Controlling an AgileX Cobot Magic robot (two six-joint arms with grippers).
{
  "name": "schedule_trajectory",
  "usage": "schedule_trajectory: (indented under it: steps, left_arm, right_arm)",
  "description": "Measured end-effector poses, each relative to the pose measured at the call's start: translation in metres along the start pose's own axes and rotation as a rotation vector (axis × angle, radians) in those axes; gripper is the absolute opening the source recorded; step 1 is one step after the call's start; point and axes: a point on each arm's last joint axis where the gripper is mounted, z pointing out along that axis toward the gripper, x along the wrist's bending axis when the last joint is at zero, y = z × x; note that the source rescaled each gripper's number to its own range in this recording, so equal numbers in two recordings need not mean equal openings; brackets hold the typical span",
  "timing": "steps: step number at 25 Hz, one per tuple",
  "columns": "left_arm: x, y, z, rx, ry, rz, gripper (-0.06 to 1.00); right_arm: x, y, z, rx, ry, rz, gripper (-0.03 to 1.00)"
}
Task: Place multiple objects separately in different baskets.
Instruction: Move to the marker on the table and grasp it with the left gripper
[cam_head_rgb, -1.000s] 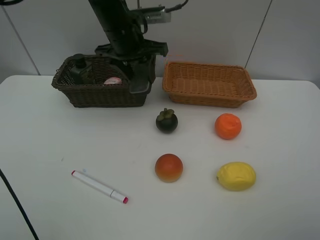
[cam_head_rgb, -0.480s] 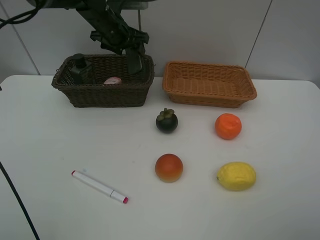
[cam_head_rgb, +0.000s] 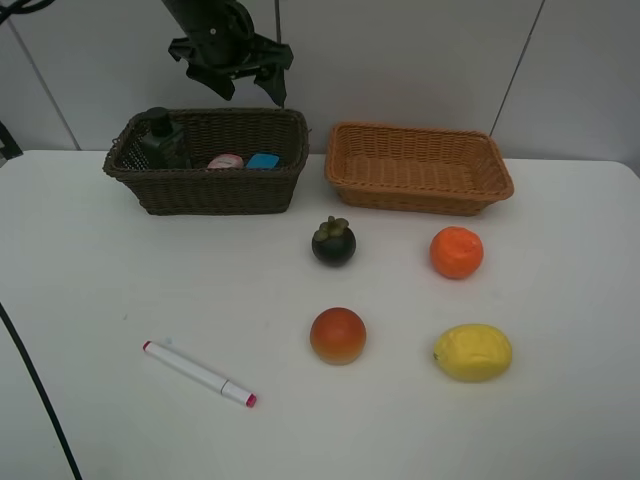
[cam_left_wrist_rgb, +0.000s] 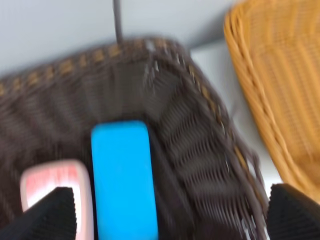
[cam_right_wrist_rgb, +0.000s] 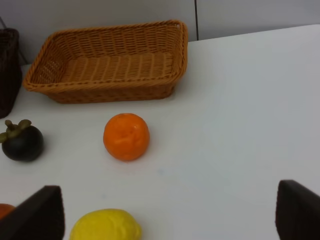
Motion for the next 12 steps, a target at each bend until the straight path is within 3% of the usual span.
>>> schedule_trajectory:
  steps: [2, 5, 12]
  left_arm:
    - [-0.003, -0.001, -0.013, 0.082, -0.01, 0.034, 1.0]
    - [-0.015, 0.003, -0.027, 0.102, -0.025, 0.14, 1.0]
    - [-0.077, -0.009, -0.027, 0.129, -0.074, 0.452, 1.0]
  right_arm:
    - [0.0, 0.0, 0.0, 0.0, 0.0, 0.0, 0.99]
    - [0.0, 0.0, 0.0, 0.0, 0.0, 0.0, 0.99]
    - [0.0, 0.0, 0.0, 0.0, 0.0, 0.0, 0.99]
